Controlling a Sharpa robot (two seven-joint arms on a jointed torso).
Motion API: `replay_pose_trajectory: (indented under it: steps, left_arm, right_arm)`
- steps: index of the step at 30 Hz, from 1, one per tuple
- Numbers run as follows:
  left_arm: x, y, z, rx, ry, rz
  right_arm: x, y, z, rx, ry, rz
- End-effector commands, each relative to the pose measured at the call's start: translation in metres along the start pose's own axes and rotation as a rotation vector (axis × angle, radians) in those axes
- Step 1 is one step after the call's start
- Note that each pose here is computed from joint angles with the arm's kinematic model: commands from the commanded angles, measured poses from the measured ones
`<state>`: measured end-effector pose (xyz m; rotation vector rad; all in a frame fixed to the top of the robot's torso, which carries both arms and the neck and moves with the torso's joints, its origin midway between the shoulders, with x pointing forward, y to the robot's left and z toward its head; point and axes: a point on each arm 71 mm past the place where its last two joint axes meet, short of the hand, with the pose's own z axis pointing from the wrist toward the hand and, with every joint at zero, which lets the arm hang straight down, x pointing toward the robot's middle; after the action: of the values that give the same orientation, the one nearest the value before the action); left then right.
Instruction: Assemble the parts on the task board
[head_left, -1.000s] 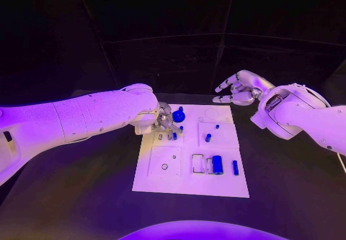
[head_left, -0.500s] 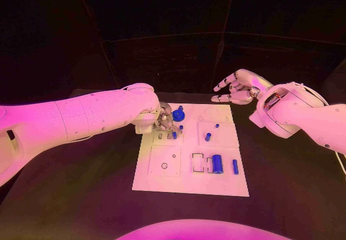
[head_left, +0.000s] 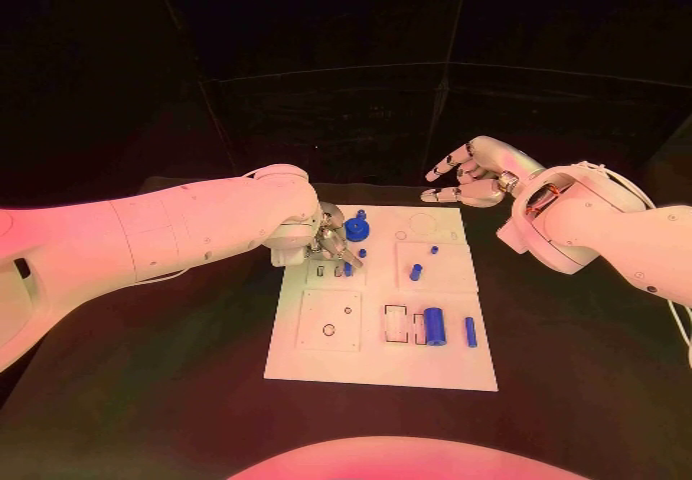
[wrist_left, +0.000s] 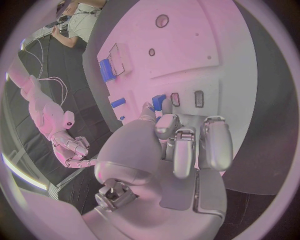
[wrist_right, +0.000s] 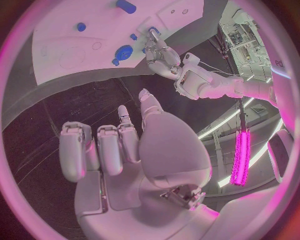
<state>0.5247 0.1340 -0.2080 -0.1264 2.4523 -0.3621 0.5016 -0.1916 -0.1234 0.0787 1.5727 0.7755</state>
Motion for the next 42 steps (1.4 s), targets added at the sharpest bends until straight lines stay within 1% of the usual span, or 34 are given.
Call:
replay_pose_trajectory:
  steps: [1,8,13,16,22,29,36,42]
  left_arm:
    - [-0.0009,-0.0004,-0.0004,-0.002,-0.002,0.007]
    - [-0.0004,-0.0004,-0.0006,0.001,0.003,0.010]
    - [-0.0003,-0.0001,-0.0013,0.008,-0.004,0.004]
    - [-0.0004,0.0014,-0.0028,0.020,-0.013,-0.018]
    - [-0.0020,0.0081,-0.0083,0.054,-0.056,-0.102]
    - [-0.0023,0.0138,-0.0157,0.078,-0.116,-0.169]
    - [-0.0007,0.0173,-0.0231,0.097,-0.167,-0.207]
    - [0.0007,0.0217,-0.0275,0.094,-0.201,-0.224]
  right_arm:
    - [-0.001,0.001,0.001,-0.005,0.002,-0.006]
    - [0.000,0.002,0.001,-0.007,0.002,-0.005]
    - [0.000,0.003,0.002,-0.010,0.003,-0.005]
    - [0.001,0.004,0.003,-0.013,0.003,-0.005]
    - [0.002,0.004,0.005,-0.015,0.002,-0.005]
    - [0.000,0.002,0.006,-0.013,-0.012,0.000]
    - [-0.001,-0.001,0.007,-0.007,-0.018,0.002]
    - [-0.002,-0.003,0.007,-0.004,-0.020,0.001]
